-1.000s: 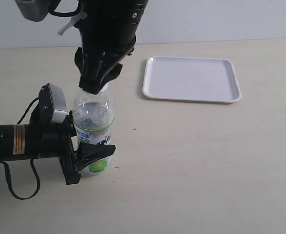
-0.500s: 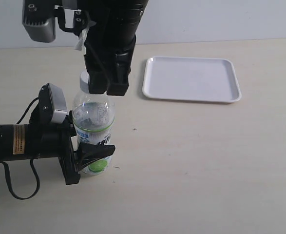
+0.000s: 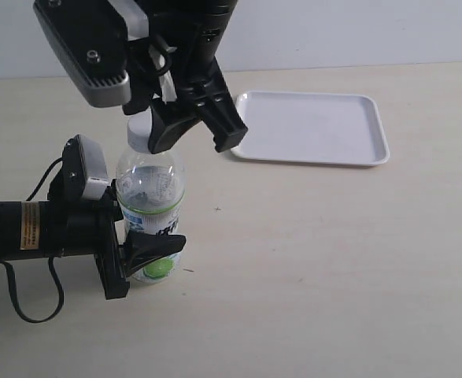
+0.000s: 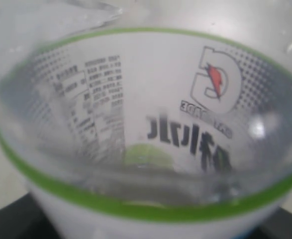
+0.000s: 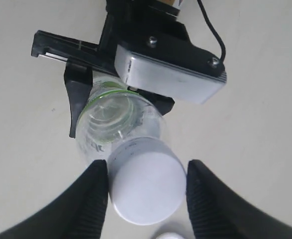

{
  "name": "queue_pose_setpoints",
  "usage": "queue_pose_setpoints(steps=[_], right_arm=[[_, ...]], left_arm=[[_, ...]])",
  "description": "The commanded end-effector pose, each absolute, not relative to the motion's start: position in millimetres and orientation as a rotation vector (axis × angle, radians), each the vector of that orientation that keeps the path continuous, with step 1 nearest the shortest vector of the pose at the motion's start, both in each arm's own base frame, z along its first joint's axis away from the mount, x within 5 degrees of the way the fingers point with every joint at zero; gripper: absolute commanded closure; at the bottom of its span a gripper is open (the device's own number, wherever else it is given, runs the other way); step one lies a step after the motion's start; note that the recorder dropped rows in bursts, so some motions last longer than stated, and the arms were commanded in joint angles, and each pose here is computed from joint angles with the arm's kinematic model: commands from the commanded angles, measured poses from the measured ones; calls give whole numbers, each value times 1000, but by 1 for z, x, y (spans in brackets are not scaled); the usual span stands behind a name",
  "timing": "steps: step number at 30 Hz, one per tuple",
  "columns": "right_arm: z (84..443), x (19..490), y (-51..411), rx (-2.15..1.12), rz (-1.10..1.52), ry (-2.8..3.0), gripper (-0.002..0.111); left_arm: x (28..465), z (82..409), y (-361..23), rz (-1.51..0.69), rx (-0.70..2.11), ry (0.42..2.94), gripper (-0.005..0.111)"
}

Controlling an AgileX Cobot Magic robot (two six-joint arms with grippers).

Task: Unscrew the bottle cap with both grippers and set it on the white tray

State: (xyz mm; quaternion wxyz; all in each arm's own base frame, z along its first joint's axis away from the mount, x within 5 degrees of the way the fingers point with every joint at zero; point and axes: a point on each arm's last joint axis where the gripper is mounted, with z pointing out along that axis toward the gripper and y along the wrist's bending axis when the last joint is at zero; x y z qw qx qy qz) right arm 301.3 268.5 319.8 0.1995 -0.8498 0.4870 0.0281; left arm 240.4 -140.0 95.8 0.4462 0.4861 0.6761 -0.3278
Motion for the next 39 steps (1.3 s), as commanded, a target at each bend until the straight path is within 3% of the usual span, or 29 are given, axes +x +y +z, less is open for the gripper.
queue_pose_setpoints(steps=[1,14,18,24,29,39], right_arm=[[324,298,269,-2452,64,1168,108],[324,298,269,-2492,43,1078,106],[324,298,269,-2429,76,1218,94],[327,297,269,-2199,170,1604,60],[330,296,267,-1955,241,1908,41],[329,298,264,-1488,304,2338,38]], left_arm=[[238,97,-142,-822,1227,1666,107],[238,97,-142,-822,1227,1666,107],[238,97,-142,-822,1227,1666,107],[238,97,-142,-822,1227,1666,107],[238,97,-142,-818,1227,1664,107],[240,100,-143,-827,1184,1651,107]])
